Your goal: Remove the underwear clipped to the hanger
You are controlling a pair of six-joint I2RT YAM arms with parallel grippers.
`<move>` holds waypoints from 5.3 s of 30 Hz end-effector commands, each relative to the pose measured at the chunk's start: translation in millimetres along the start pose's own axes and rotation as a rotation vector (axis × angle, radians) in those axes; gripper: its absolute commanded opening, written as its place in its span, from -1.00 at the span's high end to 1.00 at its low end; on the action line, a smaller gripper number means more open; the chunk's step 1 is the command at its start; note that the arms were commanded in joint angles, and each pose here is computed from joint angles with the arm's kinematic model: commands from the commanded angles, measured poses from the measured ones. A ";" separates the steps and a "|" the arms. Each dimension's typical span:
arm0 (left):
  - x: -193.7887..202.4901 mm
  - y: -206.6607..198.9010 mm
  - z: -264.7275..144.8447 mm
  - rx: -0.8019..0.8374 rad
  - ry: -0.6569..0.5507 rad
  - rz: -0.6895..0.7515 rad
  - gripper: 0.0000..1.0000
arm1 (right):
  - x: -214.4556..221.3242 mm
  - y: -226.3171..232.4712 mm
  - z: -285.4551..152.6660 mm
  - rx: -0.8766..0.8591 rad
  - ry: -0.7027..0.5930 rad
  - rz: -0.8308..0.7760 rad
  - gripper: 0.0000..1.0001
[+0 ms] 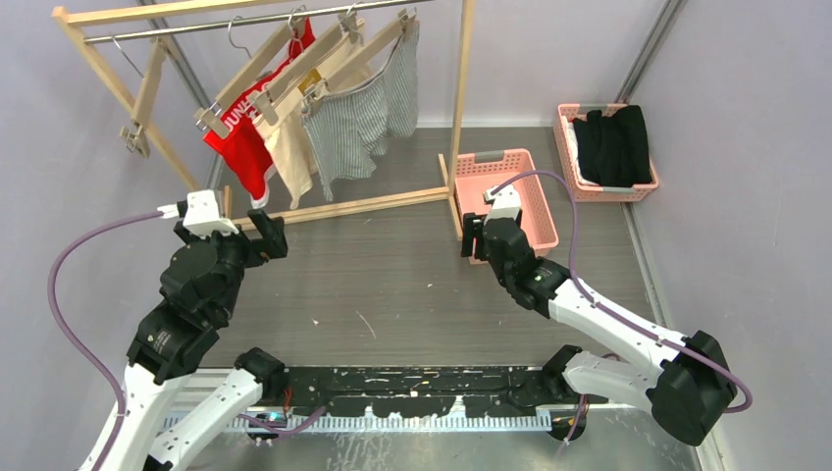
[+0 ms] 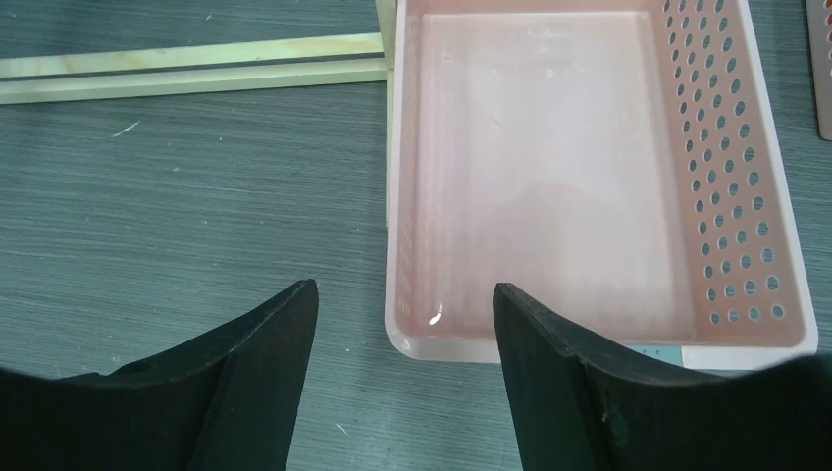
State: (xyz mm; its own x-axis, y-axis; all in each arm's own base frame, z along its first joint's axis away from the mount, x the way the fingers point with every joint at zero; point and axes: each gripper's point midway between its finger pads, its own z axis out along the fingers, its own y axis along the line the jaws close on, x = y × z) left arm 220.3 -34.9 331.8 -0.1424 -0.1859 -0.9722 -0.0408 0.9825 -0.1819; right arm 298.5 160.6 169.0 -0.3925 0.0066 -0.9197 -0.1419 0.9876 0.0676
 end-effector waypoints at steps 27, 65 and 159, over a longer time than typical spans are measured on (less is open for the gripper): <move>-125.2 -67.9 -27.8 0.330 -0.211 0.047 -0.96 | -20.6 5.0 -2.3 0.003 -0.083 0.052 -0.42; -235.7 6.2 99.6 -0.028 -0.190 0.191 -0.98 | -22.3 0.6 0.7 0.033 -0.082 0.001 -0.43; -261.6 -17.2 115.0 0.123 -0.183 0.257 1.00 | -1.9 3.2 0.0 0.007 -0.045 0.020 -0.42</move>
State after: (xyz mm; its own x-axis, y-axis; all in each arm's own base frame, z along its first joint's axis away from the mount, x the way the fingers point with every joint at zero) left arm 384.8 -5.3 489.2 -0.2484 0.0697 -0.9661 0.1397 0.9896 0.0355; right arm 295.4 160.4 163.2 -0.3842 -0.0049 -0.9232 -0.1369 0.9892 0.0517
